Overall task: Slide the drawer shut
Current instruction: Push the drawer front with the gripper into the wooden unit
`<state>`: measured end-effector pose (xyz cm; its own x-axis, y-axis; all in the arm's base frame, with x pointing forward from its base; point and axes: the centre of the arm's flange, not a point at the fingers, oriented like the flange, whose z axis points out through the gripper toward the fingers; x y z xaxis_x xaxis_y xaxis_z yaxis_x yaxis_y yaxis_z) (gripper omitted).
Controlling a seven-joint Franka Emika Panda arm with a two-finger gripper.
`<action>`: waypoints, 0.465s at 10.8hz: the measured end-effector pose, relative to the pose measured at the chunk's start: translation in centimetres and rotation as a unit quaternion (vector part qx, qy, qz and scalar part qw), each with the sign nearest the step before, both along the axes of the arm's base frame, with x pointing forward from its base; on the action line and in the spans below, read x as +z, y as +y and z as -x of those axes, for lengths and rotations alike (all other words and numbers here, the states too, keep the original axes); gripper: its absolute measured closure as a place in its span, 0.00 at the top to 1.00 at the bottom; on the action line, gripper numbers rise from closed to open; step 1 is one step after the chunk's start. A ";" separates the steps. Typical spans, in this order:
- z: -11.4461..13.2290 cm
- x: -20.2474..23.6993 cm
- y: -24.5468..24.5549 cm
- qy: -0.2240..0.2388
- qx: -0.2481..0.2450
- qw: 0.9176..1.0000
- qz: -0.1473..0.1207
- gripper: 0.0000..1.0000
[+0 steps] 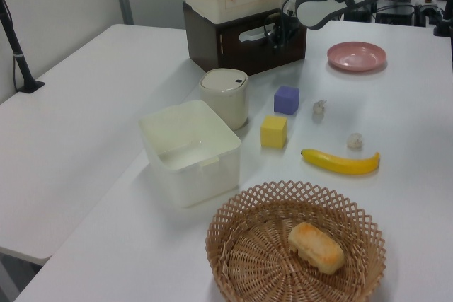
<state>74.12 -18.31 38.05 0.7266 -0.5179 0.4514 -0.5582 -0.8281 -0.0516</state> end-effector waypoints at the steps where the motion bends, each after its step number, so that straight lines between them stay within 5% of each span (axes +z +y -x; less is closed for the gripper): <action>1: -0.4 -0.2 0.0 -0.014 0.003 1.000 0.004 0.01; 5: -0.8 -1.2 -0.1 -0.019 0.004 1.000 0.007 0.01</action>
